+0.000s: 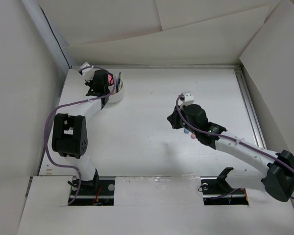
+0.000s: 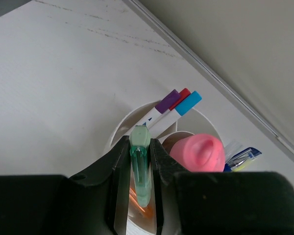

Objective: Sort the stationery into containers
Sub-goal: Place the stationery in the storage box.

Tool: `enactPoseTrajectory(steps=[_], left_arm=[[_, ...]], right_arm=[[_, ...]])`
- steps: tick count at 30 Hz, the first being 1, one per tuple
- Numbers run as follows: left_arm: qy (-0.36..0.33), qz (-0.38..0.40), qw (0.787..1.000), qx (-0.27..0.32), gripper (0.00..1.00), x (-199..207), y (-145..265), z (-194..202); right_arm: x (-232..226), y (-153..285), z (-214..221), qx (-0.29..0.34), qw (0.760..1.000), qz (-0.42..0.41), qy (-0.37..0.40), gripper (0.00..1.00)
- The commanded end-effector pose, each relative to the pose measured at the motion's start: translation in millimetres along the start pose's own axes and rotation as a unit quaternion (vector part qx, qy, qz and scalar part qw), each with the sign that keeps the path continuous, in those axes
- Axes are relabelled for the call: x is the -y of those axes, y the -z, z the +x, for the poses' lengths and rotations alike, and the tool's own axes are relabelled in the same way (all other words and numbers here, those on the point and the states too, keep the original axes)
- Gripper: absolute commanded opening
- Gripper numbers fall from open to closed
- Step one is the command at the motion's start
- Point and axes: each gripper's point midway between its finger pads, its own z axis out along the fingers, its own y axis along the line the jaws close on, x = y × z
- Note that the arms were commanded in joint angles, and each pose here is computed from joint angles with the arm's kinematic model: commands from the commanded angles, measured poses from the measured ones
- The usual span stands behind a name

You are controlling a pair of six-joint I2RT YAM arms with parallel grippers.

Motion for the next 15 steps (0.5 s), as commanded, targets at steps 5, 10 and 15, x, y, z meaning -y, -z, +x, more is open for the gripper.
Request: enactPoseTrajectory(steps=[5,10,15], left_arm=[[0.005,0.005,1.000,0.018,0.00,10.3,-6.1,-11.0],[0.000,0.007,1.000,0.013,0.07,12.5,-8.3,-1.7],[0.001,0.013,1.000,0.014,0.18,16.1,-6.5,1.0]], right_arm=[[-2.9,-0.1,-22.1,0.038,0.999,-0.007,-0.013,0.11],[2.4,-0.8,-19.5,0.038,0.999,0.004,-0.012,0.21],[5.7,-1.1,-20.9,0.040,0.999,0.008,-0.014,0.27]])
